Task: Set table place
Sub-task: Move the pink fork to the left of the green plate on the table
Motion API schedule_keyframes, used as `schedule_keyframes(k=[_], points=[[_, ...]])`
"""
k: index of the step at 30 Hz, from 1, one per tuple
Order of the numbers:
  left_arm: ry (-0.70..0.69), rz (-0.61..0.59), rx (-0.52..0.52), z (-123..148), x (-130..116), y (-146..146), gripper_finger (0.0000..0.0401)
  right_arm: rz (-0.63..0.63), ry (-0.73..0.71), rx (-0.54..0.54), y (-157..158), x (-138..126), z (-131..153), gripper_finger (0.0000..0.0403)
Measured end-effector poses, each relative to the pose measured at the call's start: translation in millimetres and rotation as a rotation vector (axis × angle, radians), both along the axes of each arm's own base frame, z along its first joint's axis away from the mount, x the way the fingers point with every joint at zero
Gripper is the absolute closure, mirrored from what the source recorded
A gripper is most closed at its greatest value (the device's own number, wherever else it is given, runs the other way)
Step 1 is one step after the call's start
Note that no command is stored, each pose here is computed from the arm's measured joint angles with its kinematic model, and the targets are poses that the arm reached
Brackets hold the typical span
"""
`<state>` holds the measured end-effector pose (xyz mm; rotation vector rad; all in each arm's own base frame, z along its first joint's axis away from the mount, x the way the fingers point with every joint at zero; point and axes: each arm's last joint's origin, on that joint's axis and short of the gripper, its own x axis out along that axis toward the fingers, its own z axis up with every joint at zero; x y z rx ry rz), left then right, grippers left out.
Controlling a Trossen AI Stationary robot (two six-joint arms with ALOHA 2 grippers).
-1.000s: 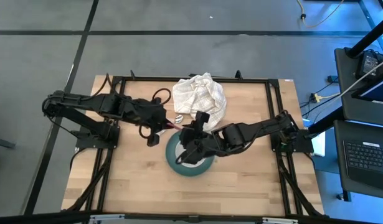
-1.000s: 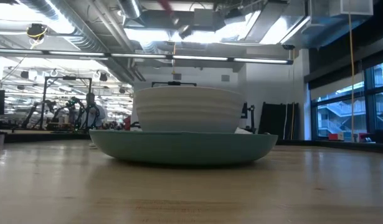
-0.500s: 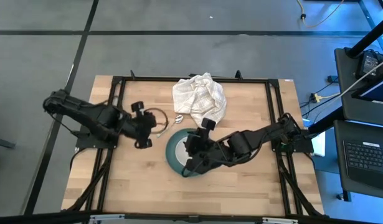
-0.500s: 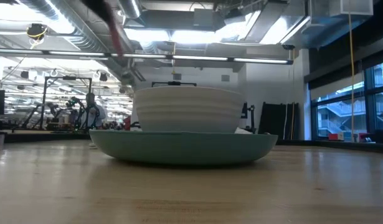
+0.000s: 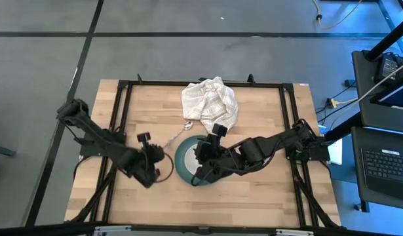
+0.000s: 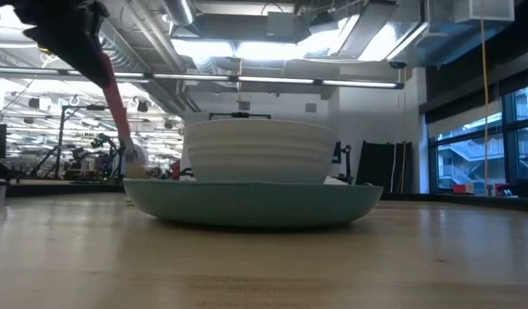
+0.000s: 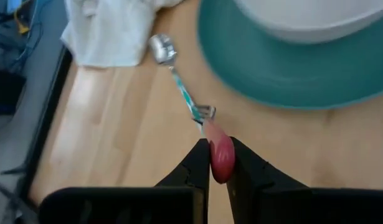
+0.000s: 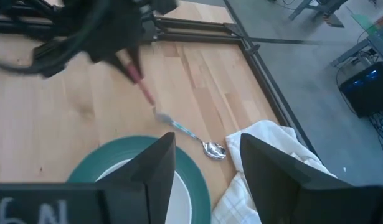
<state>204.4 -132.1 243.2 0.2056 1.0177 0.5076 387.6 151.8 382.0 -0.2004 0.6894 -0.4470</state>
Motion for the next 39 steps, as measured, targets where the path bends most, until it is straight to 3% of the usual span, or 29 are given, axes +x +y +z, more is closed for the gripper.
schedule_keyframes(k=[9,23,28,34,39], points=[[-0.002,0.007,0.007,-22.5,8.7,-32.9,0.0378,0.002,0.002,-0.002,0.0,-0.1,-0.1,0.0221],[0.025,0.171,0.063,-17.7,-5.6,-26.3,0.0378,0.008,0.007,0.005,0.2,0.0,-0.6,0.0221],[0.002,0.210,0.051,-40.6,3.0,-33.9,0.0378,0.006,0.003,0.008,0.3,0.1,-0.3,0.0221],[0.124,0.258,0.054,-79.7,12.1,-45.6,0.0378,0.006,0.003,0.008,0.3,0.2,-0.4,0.0221],[0.113,0.305,-0.023,-96.0,18.0,-53.7,0.0375,0.007,0.003,0.009,0.3,0.2,-0.3,0.0221]])
